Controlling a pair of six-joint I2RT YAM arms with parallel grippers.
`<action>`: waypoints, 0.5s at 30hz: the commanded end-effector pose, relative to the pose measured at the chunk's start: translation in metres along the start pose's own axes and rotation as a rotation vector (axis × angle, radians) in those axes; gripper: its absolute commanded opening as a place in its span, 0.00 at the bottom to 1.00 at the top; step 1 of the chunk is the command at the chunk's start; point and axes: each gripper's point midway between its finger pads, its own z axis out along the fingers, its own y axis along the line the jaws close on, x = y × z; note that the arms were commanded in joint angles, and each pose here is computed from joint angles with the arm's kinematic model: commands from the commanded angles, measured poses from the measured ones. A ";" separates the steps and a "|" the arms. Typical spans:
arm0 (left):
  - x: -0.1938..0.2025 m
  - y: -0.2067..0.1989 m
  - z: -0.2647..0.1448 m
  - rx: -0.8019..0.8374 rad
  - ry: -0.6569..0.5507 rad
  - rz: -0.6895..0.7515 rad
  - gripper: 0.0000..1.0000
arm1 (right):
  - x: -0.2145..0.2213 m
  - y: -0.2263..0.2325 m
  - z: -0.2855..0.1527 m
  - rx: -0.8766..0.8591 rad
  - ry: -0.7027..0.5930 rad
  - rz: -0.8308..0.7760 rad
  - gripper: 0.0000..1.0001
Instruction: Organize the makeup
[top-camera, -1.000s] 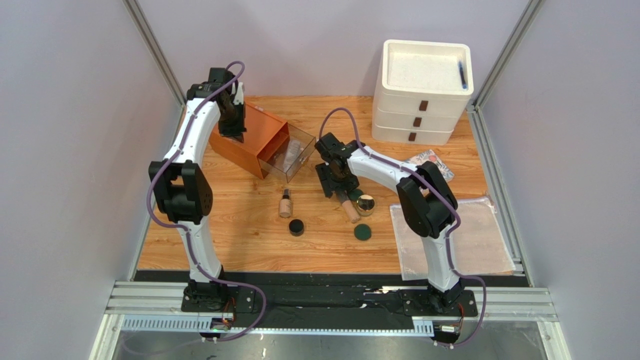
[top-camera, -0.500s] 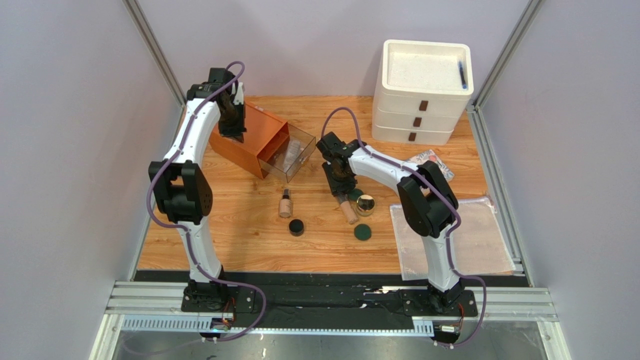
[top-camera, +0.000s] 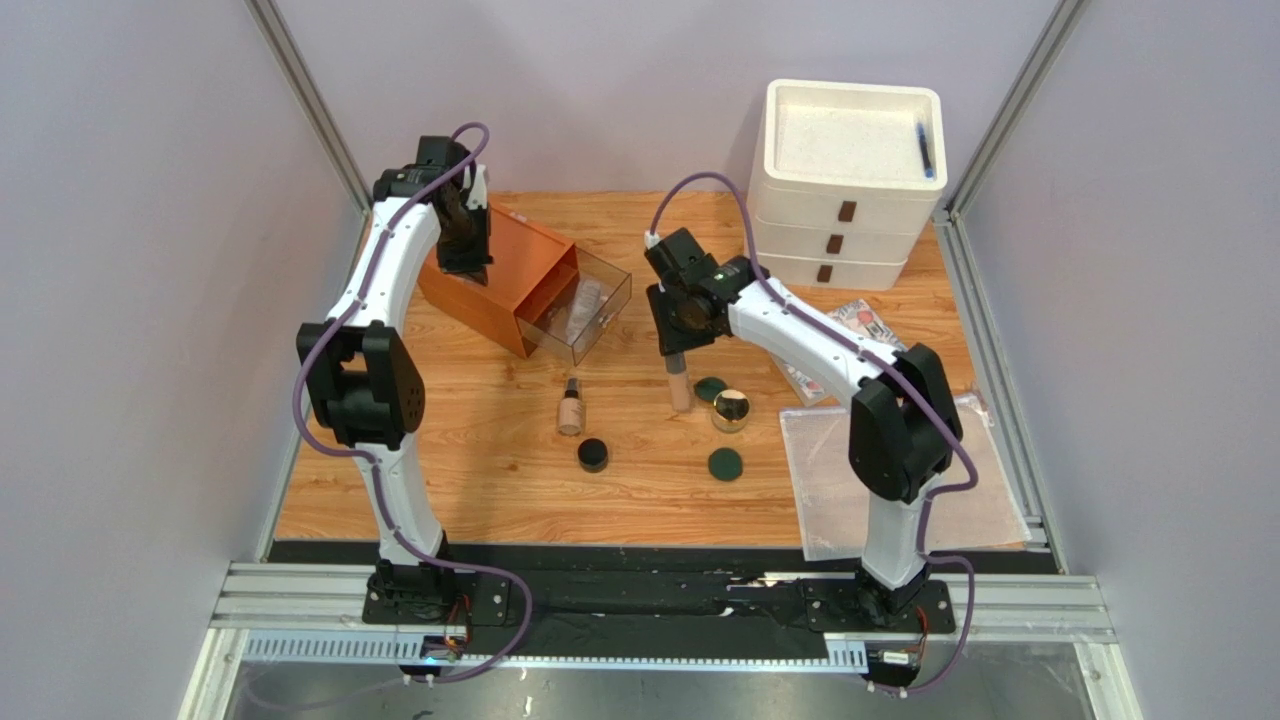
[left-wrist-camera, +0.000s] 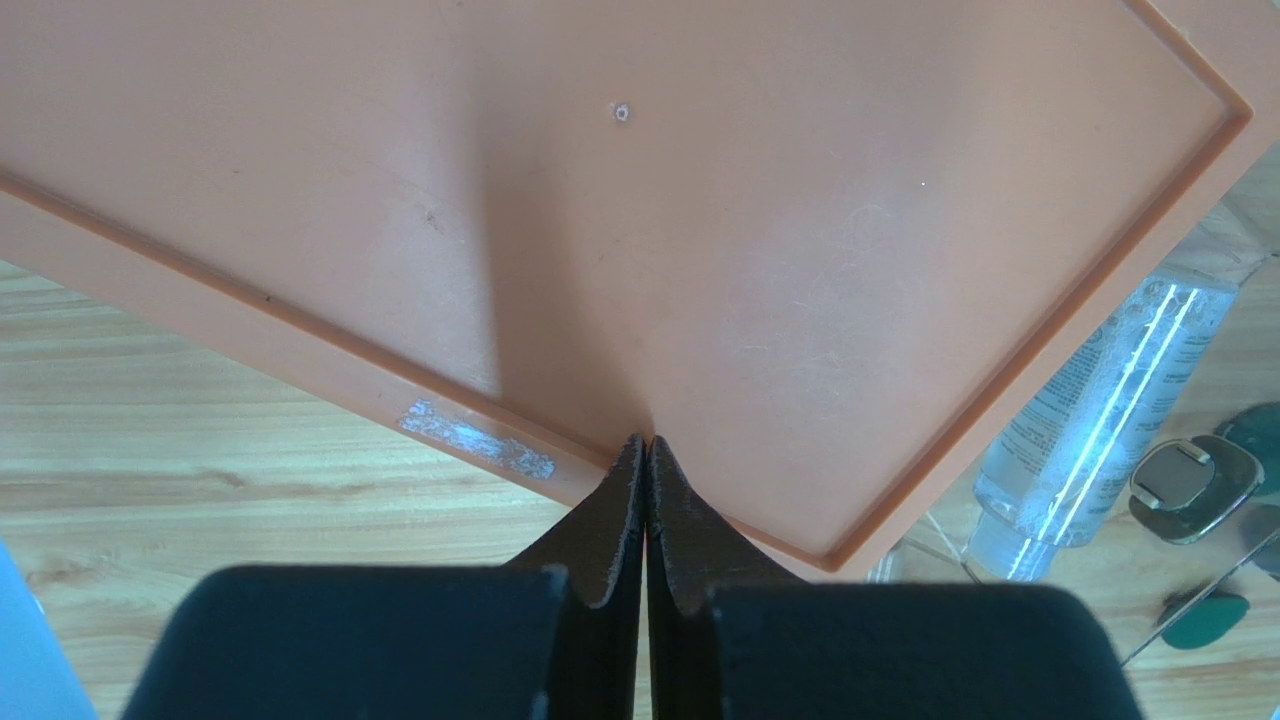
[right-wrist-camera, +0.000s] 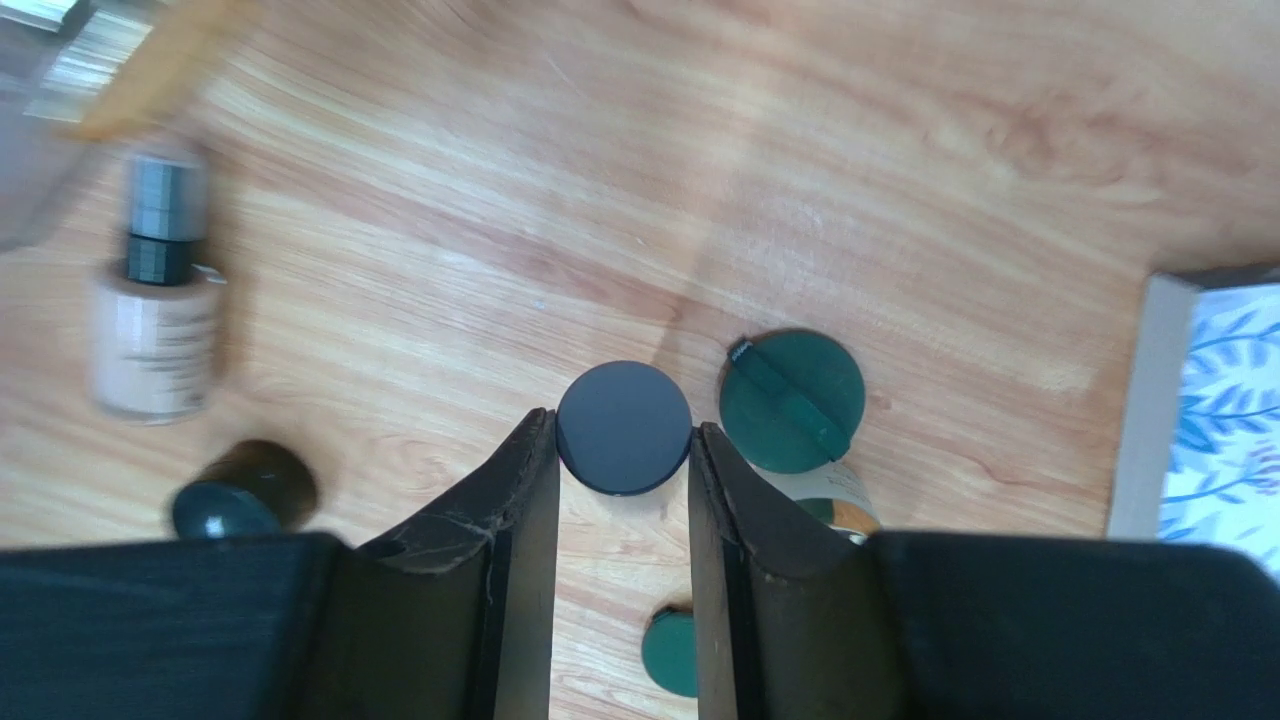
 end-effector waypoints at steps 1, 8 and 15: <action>0.020 0.004 0.005 -0.010 0.073 -0.013 0.00 | -0.066 0.018 -0.068 -0.103 -0.241 0.004 0.00; 0.020 0.003 0.007 -0.003 0.077 -0.020 0.00 | -0.119 0.052 -0.133 -0.308 -0.451 -0.014 0.00; 0.020 0.004 0.006 -0.008 0.078 -0.017 0.00 | -0.165 0.084 -0.182 -0.585 -0.600 -0.013 0.00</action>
